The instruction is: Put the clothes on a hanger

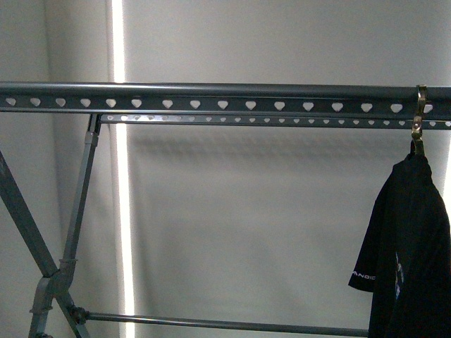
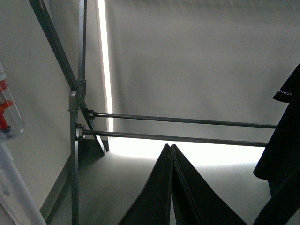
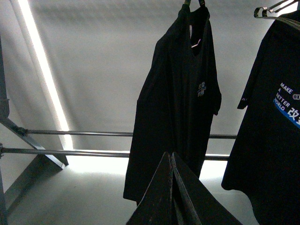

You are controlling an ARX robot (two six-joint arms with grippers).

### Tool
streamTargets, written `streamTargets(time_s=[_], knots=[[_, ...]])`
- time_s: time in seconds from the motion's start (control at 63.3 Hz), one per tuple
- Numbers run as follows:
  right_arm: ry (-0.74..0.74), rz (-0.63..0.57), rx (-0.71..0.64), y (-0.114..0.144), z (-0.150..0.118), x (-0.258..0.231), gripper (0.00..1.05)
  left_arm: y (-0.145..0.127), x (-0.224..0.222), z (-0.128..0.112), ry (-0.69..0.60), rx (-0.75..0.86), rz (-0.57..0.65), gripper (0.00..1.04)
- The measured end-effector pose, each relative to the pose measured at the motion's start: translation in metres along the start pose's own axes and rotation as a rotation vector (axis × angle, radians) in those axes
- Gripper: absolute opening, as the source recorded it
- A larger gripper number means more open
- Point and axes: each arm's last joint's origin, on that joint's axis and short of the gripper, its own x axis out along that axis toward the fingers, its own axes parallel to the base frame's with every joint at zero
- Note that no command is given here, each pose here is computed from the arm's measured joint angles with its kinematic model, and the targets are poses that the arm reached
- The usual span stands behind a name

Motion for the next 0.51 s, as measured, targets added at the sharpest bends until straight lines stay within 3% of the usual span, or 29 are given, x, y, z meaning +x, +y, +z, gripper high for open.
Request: streamTargets(time_s=[0.506], knots=[[0.01,0.0,0.0,0.0,-0.021,-0.013,0.02,0.0,0.0,0.0,0.0,0.0,0.0,0.04]])
